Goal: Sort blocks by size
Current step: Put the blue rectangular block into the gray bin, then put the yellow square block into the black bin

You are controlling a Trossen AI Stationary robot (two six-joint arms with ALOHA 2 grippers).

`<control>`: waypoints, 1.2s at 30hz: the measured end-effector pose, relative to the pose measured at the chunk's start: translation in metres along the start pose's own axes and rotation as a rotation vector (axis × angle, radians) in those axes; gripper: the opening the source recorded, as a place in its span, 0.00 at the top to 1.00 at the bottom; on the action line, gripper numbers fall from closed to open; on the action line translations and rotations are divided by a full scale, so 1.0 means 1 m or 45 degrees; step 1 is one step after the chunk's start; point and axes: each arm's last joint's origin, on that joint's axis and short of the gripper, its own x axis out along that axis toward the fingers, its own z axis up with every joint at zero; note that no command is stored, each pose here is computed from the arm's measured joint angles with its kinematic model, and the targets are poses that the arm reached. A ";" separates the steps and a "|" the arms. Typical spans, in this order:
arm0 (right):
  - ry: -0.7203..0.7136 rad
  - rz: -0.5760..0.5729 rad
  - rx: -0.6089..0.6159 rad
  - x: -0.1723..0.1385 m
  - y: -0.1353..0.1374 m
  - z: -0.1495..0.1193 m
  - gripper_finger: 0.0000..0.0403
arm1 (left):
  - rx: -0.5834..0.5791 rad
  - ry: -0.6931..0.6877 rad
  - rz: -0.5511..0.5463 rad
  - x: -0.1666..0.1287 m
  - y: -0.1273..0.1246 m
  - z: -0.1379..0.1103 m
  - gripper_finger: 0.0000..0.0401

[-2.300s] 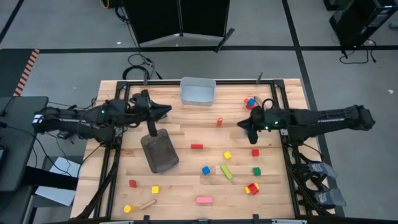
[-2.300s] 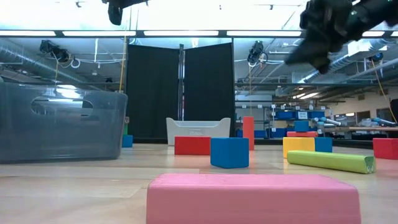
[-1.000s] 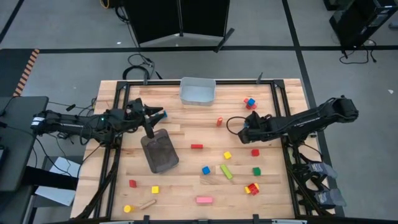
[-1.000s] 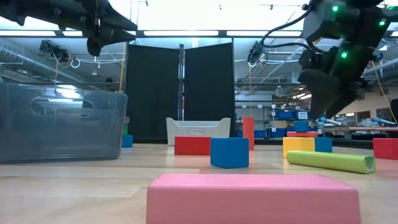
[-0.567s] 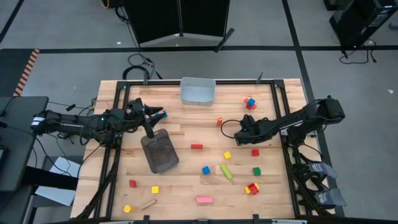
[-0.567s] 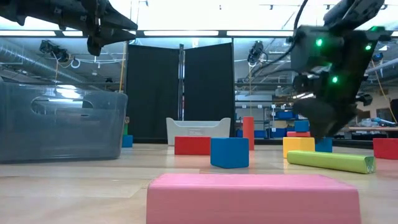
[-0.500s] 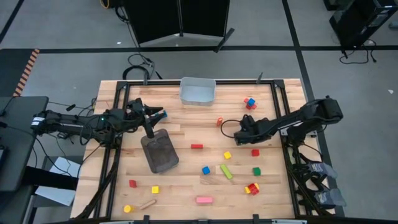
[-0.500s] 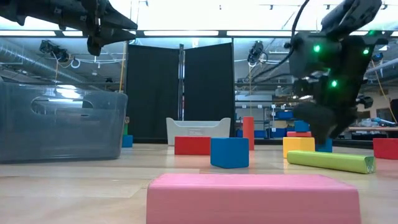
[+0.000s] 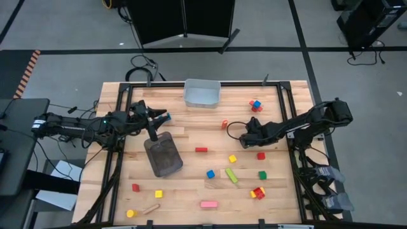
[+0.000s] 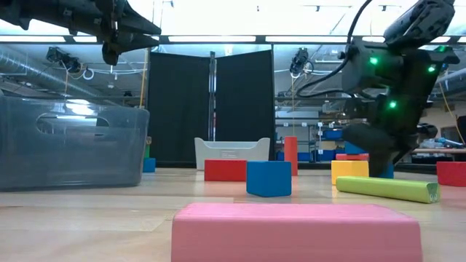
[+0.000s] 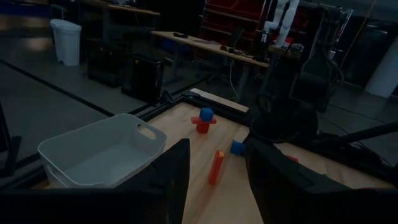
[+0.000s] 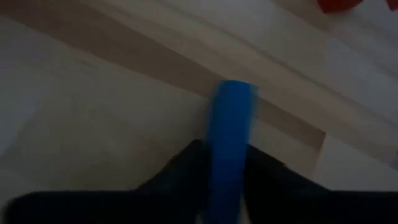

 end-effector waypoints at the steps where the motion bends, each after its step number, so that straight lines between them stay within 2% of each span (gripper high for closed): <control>1: -0.006 -0.001 0.000 -0.001 -0.001 0.000 0.84 | -0.001 -0.001 0.000 0.000 0.000 0.000 0.59; 4: -0.052 0.023 0.000 -0.008 -0.002 0.001 0.84 | -0.017 -0.020 -0.005 0.000 0.000 0.002 0.59; 7: -0.179 0.120 0.015 -0.028 0.005 0.012 0.84 | -0.068 -0.021 -0.005 0.000 0.000 0.002 0.59; 10: -0.339 0.209 -0.013 -0.047 0.013 0.029 0.84 | -0.124 -0.018 0.053 0.003 0.000 0.000 0.59; 14: -0.602 0.399 -0.070 -0.066 0.030 0.072 0.84 | -0.099 0.017 0.172 0.012 0.001 -0.008 0.59; 17: -0.738 0.480 -0.133 -0.067 0.037 0.112 0.84 | -0.092 0.057 0.256 0.021 0.004 -0.016 0.59; 24: -0.816 0.495 -0.192 -0.044 0.041 0.194 0.84 | -0.141 0.109 0.350 0.033 0.010 -0.027 0.59; 27: -0.806 0.440 -0.222 -0.024 0.044 0.219 0.84 | -0.152 0.099 0.350 0.033 0.010 -0.026 0.59; 30: -0.760 0.425 -0.228 0.000 0.044 0.236 0.74 | -0.156 0.095 0.349 0.033 0.010 -0.025 0.59; 36: -0.826 0.562 -0.205 0.007 0.037 0.248 0.39 | -0.165 0.117 0.288 0.033 0.007 -0.026 0.59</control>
